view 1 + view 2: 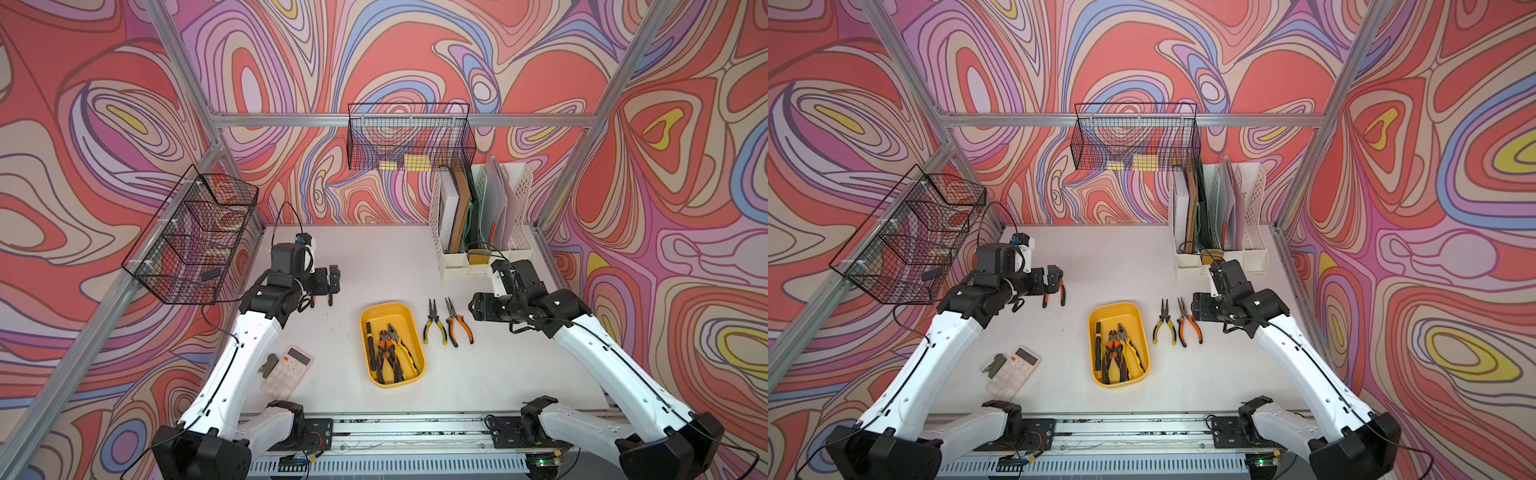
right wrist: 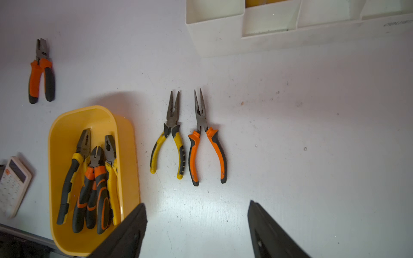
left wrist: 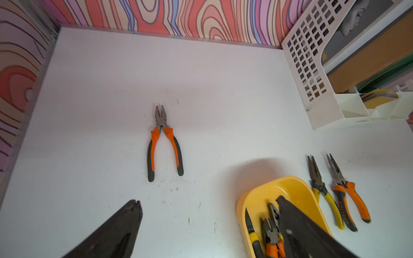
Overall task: Take the pliers out of the storage box
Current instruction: Place the pliers at the center of the board, then pick up the pliers from the storage box, then place the pliers at the center of the board.
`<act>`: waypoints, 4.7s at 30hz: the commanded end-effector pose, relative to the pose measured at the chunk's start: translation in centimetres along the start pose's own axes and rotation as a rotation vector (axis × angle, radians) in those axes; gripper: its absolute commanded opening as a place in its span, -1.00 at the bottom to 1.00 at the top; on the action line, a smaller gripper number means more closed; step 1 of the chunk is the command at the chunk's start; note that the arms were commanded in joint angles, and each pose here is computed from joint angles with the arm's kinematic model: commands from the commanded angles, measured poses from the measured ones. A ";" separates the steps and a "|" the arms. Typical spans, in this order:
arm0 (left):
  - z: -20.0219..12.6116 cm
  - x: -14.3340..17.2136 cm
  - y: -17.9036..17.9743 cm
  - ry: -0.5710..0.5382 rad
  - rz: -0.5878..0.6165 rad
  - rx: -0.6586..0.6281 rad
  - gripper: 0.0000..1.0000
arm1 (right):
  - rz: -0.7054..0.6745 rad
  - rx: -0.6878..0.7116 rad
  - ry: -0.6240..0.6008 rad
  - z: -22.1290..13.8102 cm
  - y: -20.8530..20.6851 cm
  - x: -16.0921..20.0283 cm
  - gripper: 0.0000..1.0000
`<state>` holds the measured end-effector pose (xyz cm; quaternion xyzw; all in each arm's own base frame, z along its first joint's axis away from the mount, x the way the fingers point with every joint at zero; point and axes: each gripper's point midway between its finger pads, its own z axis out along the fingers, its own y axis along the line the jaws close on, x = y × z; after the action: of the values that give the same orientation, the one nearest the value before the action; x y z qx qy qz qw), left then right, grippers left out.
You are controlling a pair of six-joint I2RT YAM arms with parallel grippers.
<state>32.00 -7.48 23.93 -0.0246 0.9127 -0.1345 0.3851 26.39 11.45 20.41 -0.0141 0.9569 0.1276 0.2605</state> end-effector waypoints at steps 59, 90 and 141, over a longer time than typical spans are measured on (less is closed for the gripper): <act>-5.5 10.3 -5.2 0.143 -0.045 0.290 0.98 | -0.316 -0.080 0.553 16.6 18.6 15.6 -0.10; -5.6 10.2 -5.1 0.136 -0.047 0.287 0.98 | -0.406 0.007 0.226 8.2 18.5 5.9 -0.82; -4.9 10.6 -4.4 0.165 -0.042 0.234 1.00 | -0.322 0.545 0.450 13.1 -13.0 1.2 -1.00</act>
<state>21.00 -12.22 21.05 0.0067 0.9179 -0.2543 0.3044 31.99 2.90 5.41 -0.1261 0.9788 -0.1575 0.0350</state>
